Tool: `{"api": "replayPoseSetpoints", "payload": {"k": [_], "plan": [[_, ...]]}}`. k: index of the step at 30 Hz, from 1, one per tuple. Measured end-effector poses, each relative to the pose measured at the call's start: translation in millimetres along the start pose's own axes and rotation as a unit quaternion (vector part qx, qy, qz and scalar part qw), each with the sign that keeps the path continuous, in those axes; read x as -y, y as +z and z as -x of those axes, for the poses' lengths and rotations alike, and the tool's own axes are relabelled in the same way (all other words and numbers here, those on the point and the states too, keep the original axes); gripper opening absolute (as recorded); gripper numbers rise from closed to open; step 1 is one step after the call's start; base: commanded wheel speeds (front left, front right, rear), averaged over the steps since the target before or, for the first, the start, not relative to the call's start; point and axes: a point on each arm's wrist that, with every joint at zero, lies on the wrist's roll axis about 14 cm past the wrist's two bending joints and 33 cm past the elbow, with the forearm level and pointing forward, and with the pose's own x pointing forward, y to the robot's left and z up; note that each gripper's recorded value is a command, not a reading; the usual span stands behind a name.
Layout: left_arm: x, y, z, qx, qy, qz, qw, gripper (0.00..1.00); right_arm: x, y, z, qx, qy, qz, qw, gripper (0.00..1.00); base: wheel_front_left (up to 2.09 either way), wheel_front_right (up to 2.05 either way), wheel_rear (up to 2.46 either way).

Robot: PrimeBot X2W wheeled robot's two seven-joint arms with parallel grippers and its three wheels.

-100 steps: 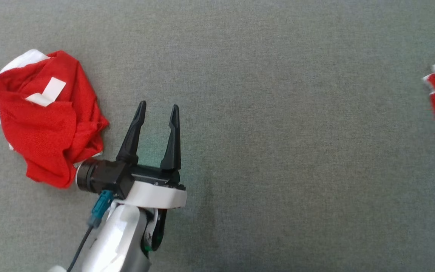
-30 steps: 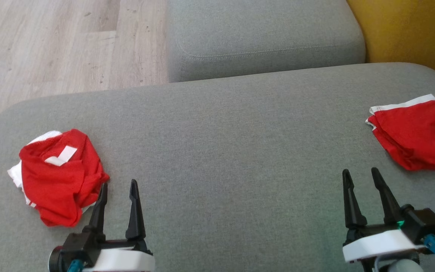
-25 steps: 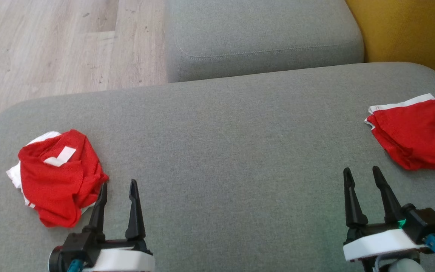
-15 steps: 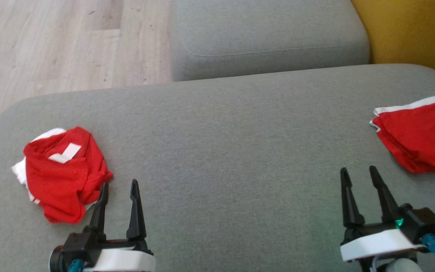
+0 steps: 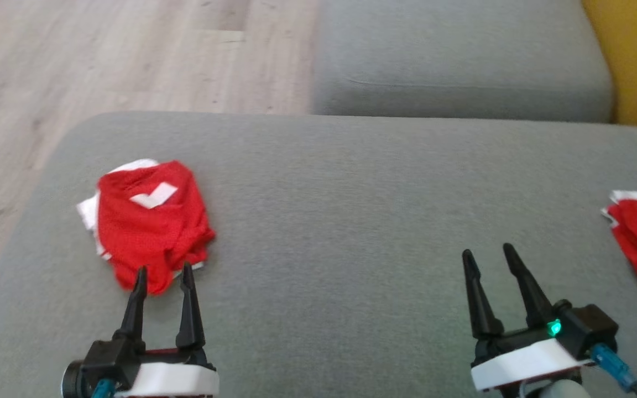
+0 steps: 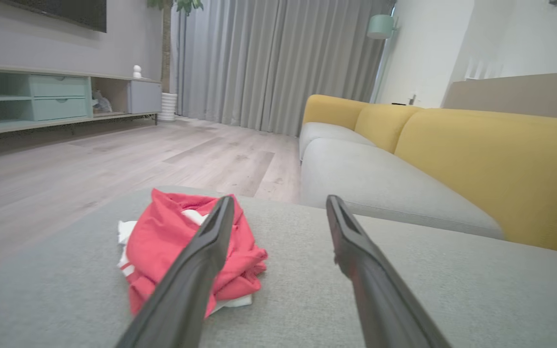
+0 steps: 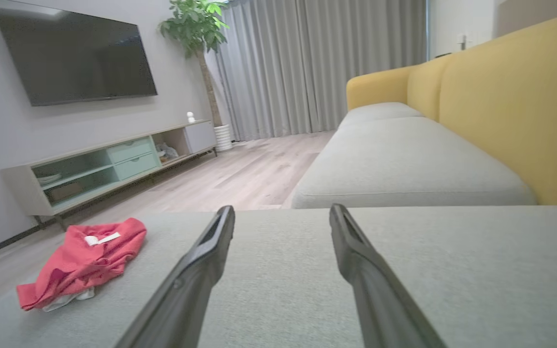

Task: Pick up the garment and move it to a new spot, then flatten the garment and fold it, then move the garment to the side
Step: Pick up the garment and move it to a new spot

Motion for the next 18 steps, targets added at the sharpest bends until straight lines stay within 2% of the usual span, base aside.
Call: {"api": "replayPoseSetpoints", "payload": {"k": [9, 18], "plan": [[-37, 12, 23, 0.021, 0.061, -0.007, 0.998, 1.00, -52, -9, -15, -0.014, 0.084, -0.016, 0.996, 1.00, 0.00, 0.00, 0.00], [-69, 14, 51, 0.025, 0.113, -0.013, 0.993, 1.00, -83, -21, -16, -0.036, 0.131, -0.032, 0.990, 1.00, 0.00, 0.00, 0.00]]}}
